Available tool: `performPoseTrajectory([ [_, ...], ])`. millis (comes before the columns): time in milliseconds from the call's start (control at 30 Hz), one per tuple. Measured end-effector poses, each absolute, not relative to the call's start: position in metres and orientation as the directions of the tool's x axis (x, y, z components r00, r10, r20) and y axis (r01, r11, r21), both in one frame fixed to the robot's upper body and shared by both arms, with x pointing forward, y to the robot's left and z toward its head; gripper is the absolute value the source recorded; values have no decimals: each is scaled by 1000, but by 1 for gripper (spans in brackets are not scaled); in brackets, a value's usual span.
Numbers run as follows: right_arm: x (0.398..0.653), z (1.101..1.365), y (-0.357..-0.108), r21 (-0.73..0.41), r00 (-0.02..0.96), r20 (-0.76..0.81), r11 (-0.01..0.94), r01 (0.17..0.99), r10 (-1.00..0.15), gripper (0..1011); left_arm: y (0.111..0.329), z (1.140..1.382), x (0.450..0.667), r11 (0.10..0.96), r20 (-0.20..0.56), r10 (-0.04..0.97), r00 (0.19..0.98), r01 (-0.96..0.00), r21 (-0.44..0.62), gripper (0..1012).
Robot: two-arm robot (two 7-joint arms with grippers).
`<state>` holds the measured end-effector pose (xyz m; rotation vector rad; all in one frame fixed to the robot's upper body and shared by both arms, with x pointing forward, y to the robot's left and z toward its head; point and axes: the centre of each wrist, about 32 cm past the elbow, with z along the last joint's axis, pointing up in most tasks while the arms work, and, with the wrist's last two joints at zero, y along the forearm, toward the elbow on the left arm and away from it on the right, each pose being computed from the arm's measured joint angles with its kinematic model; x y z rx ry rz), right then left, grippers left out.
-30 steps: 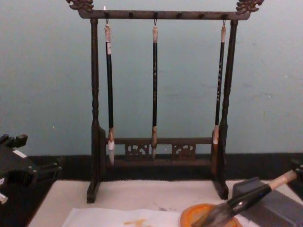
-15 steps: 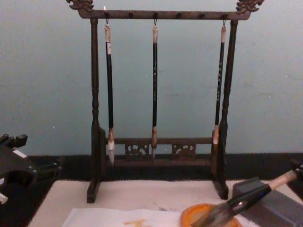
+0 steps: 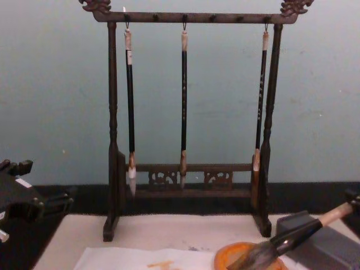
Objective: Pick up the brush from the inkstone, write on the paper, then place the brush back to its original position.
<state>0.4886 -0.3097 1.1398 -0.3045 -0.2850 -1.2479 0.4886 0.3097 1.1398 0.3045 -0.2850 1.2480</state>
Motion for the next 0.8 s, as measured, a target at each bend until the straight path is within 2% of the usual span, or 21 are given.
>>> performPoseTrajectory([
  [267,486,1143,-309,-59,292,370,291,955,-882,1000,310,1140,489,287,374,880,292,-955,70,1009],
  [533,472,1149,-307,-47,286,317,286,957,-904,1000,310,1140,489,287,374,880,292,-955,70,1010],
  [800,448,1154,-303,-63,294,94,289,955,-951,1000,310,1140,489,287,374,880,292,-955,70,1010],
])
